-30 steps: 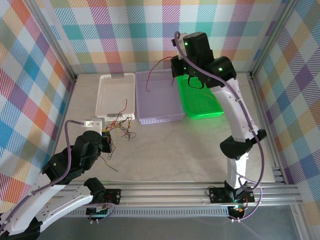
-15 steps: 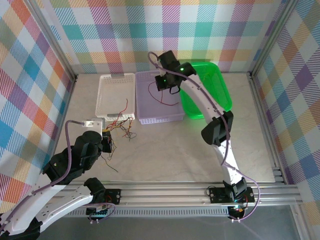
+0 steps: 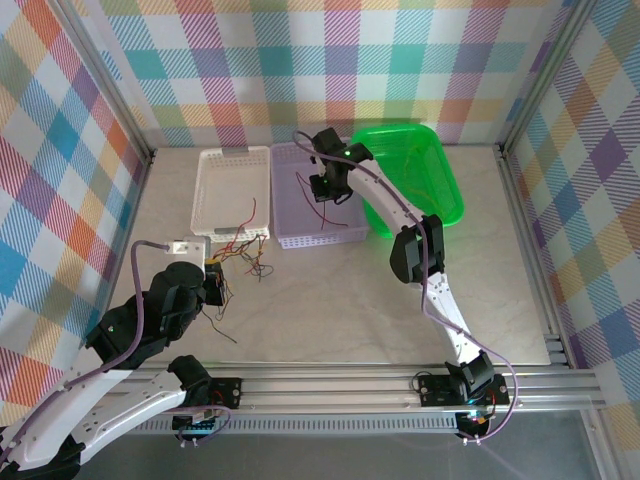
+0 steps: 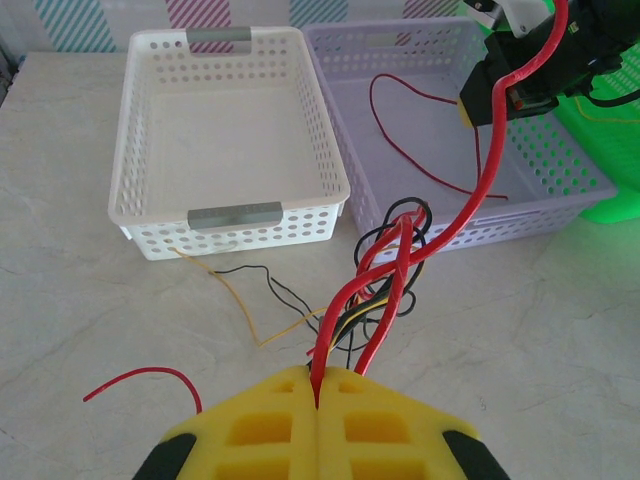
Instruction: Untangle the cables
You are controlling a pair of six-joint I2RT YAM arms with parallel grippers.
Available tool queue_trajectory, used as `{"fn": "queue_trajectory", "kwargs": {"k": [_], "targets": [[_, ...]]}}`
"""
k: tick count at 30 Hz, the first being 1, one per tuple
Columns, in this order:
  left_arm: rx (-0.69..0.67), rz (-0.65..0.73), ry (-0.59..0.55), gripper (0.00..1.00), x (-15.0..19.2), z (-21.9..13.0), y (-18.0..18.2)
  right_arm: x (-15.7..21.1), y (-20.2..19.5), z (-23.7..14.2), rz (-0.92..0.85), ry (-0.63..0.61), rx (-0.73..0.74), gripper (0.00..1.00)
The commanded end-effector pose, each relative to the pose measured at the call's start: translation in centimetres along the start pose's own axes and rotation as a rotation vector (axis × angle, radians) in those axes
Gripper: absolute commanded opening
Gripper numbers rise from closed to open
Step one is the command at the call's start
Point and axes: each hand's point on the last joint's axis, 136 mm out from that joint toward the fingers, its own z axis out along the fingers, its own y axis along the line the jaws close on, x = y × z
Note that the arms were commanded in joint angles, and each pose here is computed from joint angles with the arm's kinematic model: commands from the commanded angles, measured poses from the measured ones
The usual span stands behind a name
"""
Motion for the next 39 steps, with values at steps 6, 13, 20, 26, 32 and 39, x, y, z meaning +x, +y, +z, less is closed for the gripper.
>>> {"fn": "queue_trajectory", "kwargs": {"k": [6,13,20,26,32,39], "targets": [[0.006,-0.004,-0.016,0.0,-0.5,0.2,-0.2,-2.0,0.0,-5.0,-0.045,-0.087,0.02,0.33],[0.008,-0.002,-0.008,0.0,-0.4,0.4,-0.3,-3.4,-0.7,-9.1,-0.068,-0.164,0.074,0.46],[0.023,-0.006,0.005,0.0,-0.3,0.4,-0.6,-3.3,1.8,-15.2,-0.066,-0.215,-0.041,0.54],[0.127,-0.068,0.065,0.0,-0.5,-0.1,-2.7,1.5,11.3,-22.0,-0.238,-0.297,-0.416,0.6],[0.23,-0.247,0.131,0.0,-1.1,-0.6,-5.1,7.6,15.7,-28.0,-0.283,-0.416,-0.738,0.62],[0.341,-0.446,0.149,0.0,-1.9,0.3,-8.1,14.5,17.9,-28.1,-0.353,-0.449,-0.853,0.62]]}}
